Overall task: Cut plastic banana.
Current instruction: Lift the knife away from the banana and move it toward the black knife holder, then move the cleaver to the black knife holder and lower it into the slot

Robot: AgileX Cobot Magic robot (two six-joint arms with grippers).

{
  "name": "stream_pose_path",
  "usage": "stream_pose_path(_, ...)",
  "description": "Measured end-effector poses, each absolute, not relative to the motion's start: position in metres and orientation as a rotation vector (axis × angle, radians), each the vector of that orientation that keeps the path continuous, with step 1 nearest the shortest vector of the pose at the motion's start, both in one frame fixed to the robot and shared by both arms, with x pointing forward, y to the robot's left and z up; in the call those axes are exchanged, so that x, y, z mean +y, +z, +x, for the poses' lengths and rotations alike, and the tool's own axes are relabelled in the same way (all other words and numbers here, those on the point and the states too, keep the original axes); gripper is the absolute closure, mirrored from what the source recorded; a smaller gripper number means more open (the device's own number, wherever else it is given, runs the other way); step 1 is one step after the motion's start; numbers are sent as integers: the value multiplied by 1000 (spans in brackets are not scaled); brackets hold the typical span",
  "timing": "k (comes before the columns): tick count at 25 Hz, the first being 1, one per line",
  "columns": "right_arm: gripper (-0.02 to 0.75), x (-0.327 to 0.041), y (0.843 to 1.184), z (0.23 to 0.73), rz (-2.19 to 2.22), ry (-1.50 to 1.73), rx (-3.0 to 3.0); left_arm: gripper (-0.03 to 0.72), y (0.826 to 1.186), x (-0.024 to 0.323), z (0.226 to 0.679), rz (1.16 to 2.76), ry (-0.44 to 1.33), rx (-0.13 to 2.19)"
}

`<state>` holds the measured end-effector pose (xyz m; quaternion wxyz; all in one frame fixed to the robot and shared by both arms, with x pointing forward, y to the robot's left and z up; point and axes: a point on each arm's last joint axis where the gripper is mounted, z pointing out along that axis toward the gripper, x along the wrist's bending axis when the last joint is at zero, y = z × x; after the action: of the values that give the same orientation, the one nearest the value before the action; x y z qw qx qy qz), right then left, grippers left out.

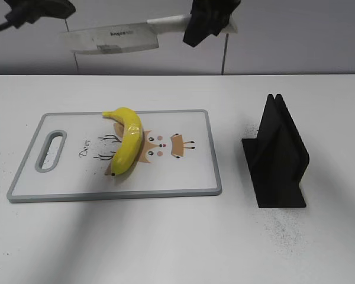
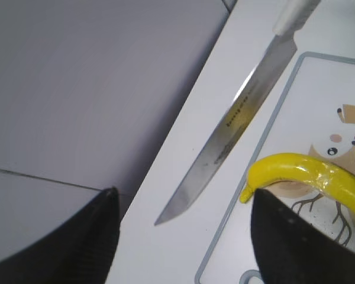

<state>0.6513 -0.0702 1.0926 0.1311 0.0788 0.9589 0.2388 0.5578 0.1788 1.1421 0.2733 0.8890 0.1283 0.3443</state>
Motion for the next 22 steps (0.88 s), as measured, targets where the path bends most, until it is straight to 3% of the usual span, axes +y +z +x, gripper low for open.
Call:
stream_pose_path(7,574,-81,1130,637,604,766,2694,36,1173,196,524,2340,918,551)
stream_pose_path(16,575,-97,1164,617,1024,833,2544,49,1179,225,489,2374,772,1095)
stream_pose_path(22,575,-110,1159,590,1271,804,2540,72,1172,236,478,2354,675,1426)
